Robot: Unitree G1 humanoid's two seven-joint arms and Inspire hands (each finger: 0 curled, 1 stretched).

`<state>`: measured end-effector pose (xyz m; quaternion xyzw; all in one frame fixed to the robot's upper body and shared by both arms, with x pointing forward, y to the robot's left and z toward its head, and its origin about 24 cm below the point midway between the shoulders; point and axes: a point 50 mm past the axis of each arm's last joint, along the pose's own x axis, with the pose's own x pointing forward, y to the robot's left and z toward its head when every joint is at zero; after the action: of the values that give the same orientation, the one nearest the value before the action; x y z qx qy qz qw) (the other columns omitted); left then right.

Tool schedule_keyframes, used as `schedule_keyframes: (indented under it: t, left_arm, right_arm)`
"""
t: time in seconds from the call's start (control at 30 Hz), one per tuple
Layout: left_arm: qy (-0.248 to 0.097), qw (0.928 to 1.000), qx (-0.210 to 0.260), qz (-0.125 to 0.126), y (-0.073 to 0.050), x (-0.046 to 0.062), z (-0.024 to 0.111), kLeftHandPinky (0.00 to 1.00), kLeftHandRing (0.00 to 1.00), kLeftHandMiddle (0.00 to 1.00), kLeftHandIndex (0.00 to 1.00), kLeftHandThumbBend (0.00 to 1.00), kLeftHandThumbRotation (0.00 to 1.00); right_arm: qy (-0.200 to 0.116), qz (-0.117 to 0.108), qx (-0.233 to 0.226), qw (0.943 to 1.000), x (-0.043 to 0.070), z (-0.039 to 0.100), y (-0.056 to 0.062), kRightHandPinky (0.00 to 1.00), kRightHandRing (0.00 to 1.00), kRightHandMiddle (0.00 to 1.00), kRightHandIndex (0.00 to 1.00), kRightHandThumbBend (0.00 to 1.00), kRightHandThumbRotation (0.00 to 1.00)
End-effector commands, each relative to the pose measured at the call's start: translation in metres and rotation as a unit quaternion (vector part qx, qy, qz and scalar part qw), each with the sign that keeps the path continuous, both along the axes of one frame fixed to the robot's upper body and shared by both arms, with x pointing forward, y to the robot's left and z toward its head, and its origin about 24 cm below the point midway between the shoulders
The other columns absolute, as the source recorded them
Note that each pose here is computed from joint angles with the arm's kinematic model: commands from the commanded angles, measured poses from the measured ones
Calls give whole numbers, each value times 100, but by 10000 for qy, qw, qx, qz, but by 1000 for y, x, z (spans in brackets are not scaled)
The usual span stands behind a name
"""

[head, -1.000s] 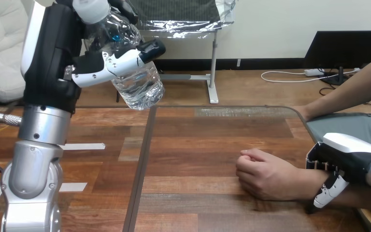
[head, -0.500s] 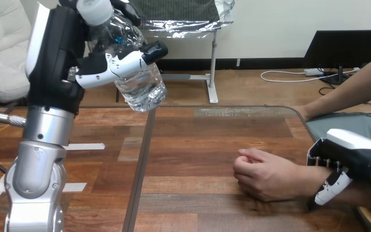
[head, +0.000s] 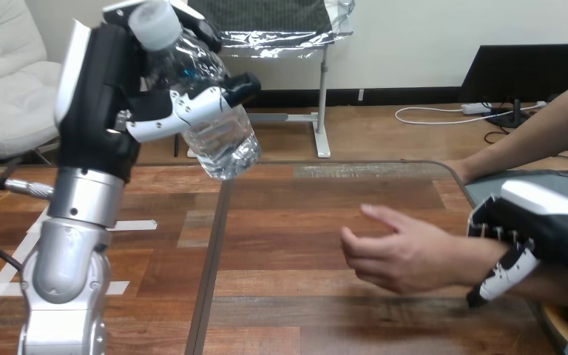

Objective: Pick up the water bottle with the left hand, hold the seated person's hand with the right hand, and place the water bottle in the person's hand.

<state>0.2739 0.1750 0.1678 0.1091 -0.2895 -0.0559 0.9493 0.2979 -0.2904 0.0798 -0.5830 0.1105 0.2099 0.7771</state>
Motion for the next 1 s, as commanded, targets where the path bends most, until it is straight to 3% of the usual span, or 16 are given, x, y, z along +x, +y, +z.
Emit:
schedule_keyframes:
  t: [0.0, 0.6, 0.97]
  left_arm:
    - [-352, 9993, -64, -109, -7, 6, 19, 21, 27, 32, 35, 58, 0]
    - [-258, 9995, -92, -136, -7, 7, 17, 21, 27, 32, 35, 57, 0]
    - [-200, 9995, -100, -207, -10, 10, 15, 22, 27, 32, 35, 59, 0]
  right_arm:
    - [-590, -68, 61, 9982, 11, 36, -4, 22, 27, 35, 38, 94, 4]
    - [-638, -122, 65, 9979, 15, 51, -2, 21, 26, 34, 38, 92, 5]
    - [-785, -27, 86, 9969, 20, 55, 2, 23, 28, 35, 38, 95, 5]
